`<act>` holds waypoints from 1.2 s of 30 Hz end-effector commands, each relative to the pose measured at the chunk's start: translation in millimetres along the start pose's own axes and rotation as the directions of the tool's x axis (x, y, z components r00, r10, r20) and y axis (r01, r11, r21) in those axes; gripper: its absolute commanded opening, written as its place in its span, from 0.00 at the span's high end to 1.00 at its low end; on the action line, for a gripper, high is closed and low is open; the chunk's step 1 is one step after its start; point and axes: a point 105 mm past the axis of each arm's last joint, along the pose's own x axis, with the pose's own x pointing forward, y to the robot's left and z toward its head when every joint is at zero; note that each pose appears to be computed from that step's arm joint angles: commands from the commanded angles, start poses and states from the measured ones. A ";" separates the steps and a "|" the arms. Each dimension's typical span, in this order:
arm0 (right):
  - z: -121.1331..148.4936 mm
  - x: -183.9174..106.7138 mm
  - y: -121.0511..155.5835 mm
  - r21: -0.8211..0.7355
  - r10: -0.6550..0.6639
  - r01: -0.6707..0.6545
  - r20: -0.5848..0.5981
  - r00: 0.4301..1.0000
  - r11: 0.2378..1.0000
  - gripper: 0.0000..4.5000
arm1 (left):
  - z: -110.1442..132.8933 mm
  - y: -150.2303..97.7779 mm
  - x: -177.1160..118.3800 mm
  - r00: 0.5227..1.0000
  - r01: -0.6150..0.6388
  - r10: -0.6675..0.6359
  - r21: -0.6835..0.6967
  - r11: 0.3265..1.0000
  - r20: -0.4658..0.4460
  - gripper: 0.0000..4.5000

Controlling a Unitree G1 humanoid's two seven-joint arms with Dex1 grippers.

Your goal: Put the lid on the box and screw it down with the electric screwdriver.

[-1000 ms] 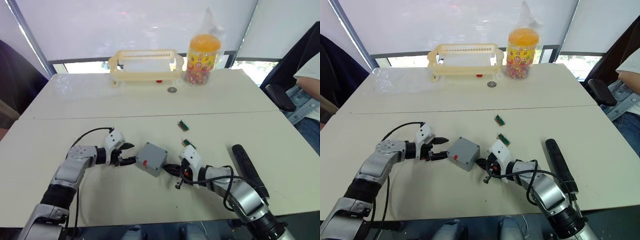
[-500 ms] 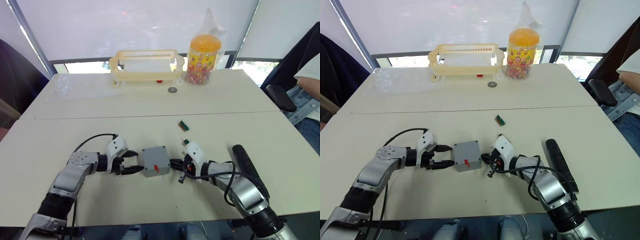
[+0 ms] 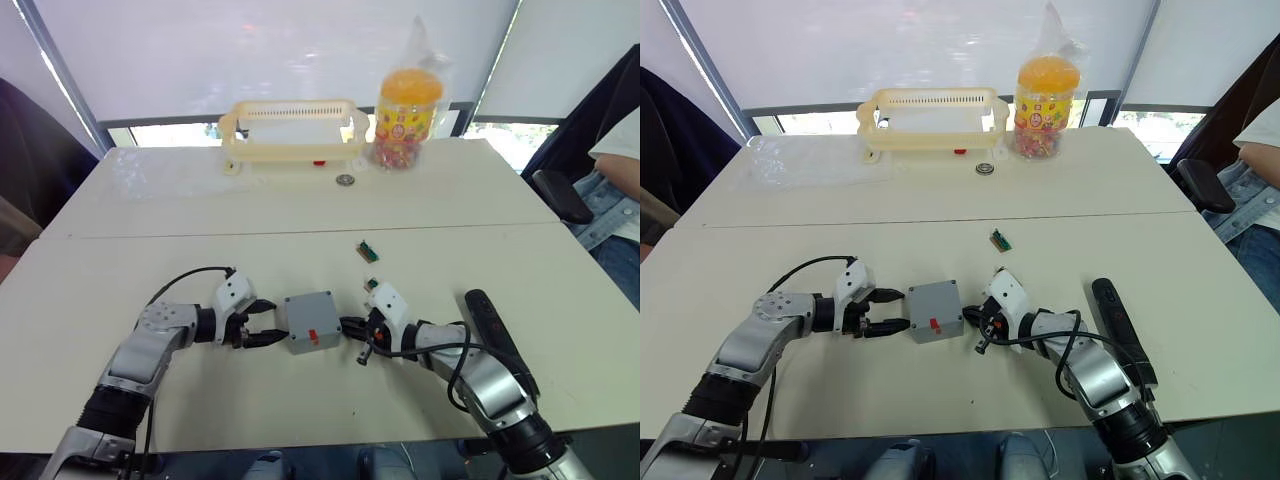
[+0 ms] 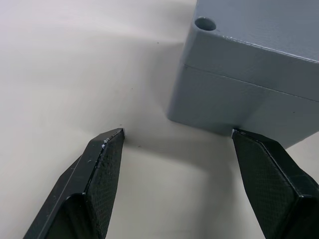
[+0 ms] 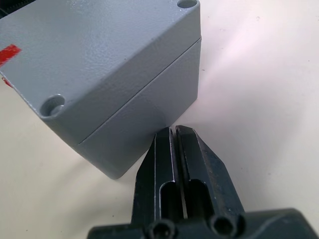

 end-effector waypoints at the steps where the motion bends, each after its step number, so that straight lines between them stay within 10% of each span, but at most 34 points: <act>1: 12.9 2.1 14.2 -0.024 0.050 -0.049 0.049 0.998 0.998 0.99 | 5.4 4.0 3.6 1.000 -0.023 0.023 0.028 0.999 0.013 0.22; 21: 6.0 -8.9 4.9 -0.052 0.011 -0.010 0.014 1.000 0.999 0.99 | 11.3 3.1 -16.9 0.998 -0.043 0.044 -0.017 0.999 0.050 0.22; 25: 11.2 -28.6 -9.6 -0.081 -0.057 0.058 0.015 0.998 0.995 1.00 | 18.8 11.0 -47.0 0.994 -0.093 0.095 -0.043 0.995 0.048 0.00; 33: 50.6 -73.9 -26.7 -0.021 -0.162 0.166 0.126 0.979 0.986 0.16 | 57.1 7.3 -88.4 0.987 -0.109 0.122 -0.115 0.987 0.109 0.00; 36: 66.9 -87.2 -29.1 0.032 -0.174 0.171 0.175 0.969 0.985 0.15 | 73.6 -5.9 -92.0 0.991 -0.052 0.061 -0.079 0.996 0.116 0.29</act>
